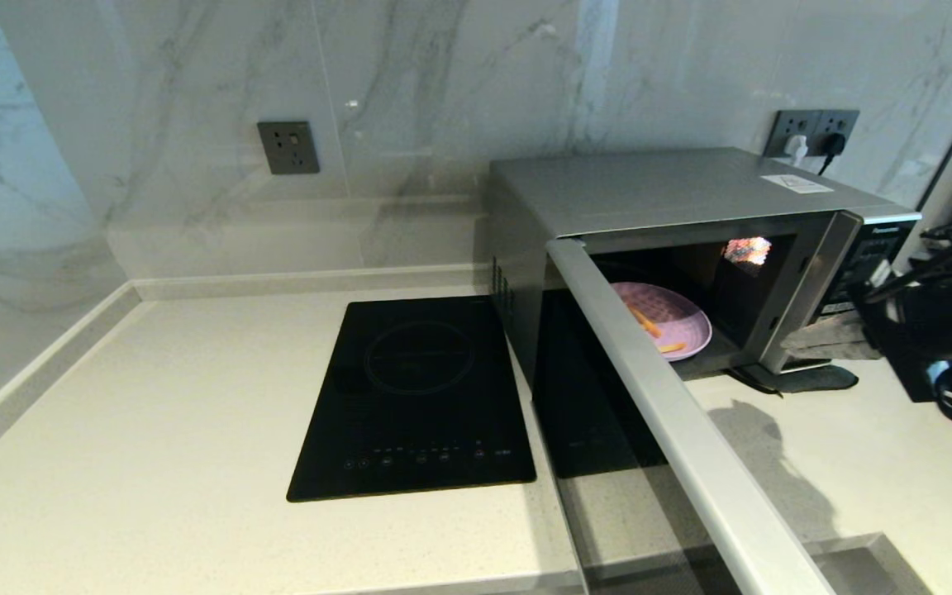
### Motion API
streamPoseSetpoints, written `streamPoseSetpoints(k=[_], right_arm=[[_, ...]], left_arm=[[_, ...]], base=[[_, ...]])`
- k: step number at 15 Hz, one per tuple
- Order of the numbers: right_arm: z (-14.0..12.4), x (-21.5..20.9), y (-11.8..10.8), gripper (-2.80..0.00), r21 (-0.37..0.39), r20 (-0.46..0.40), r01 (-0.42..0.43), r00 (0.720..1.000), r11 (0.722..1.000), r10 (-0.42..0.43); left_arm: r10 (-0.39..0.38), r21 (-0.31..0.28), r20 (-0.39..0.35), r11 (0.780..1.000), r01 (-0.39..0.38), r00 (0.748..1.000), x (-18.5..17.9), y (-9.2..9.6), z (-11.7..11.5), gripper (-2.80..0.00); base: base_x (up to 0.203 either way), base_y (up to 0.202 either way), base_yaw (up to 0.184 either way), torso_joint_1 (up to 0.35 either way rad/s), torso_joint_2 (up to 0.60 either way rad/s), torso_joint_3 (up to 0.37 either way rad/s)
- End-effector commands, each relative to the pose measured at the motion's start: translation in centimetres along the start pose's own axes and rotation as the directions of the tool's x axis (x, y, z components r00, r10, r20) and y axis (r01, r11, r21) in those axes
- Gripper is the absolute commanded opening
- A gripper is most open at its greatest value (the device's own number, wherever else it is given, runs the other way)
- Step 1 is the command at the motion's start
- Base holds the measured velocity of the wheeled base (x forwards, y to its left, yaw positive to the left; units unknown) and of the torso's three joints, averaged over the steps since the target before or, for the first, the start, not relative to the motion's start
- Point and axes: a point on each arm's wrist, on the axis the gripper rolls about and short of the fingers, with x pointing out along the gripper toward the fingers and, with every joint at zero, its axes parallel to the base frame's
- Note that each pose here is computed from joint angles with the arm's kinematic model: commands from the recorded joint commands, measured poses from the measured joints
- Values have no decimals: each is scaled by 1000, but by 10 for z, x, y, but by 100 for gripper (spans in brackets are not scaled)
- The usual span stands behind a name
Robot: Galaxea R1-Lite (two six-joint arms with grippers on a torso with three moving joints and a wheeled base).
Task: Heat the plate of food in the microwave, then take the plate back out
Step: Close the microwave oven
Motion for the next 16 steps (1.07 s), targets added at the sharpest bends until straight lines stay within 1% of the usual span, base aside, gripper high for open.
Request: streamPoseSetpoints(k=[1,2,3,4,5,6,8,9,10,12,13,14,15,16], right_arm=[[-42,-83,10,-280,-78,-6,-148,989,986,148],[-53,-102,16,-280,-97,-62,-189,981,977,183],[-63,-119,21,-280,-115,-147,-251,961,961,234],[-70,-130,25,-280,-125,-244,-329,925,936,292],[-76,-139,30,-280,-134,-329,-400,881,907,340],[-81,-141,37,-280,-143,-402,-444,843,884,358],[-89,-135,51,-280,-153,-512,-477,787,865,344],[-94,-130,59,-280,-154,-563,-482,760,863,324],[-99,-125,65,-280,-151,-609,-481,734,863,302],[-109,-115,74,-280,-142,-671,-468,694,872,263],[-114,-108,79,-280,-147,-690,-456,683,878,240],[-119,-102,82,-280,-167,-692,-440,690,882,214],[-127,-98,86,-280,-208,-673,-409,719,888,173],[-136,-94,90,-280,-260,-644,-368,755,893,123]], left_arm=[[1,-1,-1,1000,-1,1000,0,0,0,-280],[1,-1,-1,1000,-1,1000,0,0,0,-280],[1,-1,-1,1000,-1,1000,0,0,0,-280],[1,-1,-1,1000,-1,1000,0,0,0,-280],[1,-1,-1,1000,-1,1000,0,0,0,-280],[1,-1,-1,1000,-1,1000,0,0,0,-280],[1,-1,-1,1000,-1,1000,0,0,0,-280],[1,-1,-1,1000,-1,1000,0,0,0,-280],[1,-1,-1,1000,-1,1000,0,0,0,-280],[1,-1,-1,1000,-1,1000,0,0,0,-280],[1,-1,-1,1000,-1,1000,0,0,0,-280],[1,-1,-1,1000,-1,1000,0,0,0,-280],[2,-1,-1,1000,-2,1000,0,0,0,-280],[1,-1,-1,1000,-1,1000,0,0,0,-280]], base=[[0,0,0,0,0,0],[0,0,0,0,0,0],[0,0,0,0,0,0],[0,0,0,0,0,0],[0,0,0,0,0,0],[0,0,0,0,0,0],[0,0,0,0,0,0],[0,0,0,0,0,0],[0,0,0,0,0,0],[0,0,0,0,0,0],[0,0,0,0,0,0],[0,0,0,0,0,0],[0,0,0,0,0,0],[0,0,0,0,0,0]])
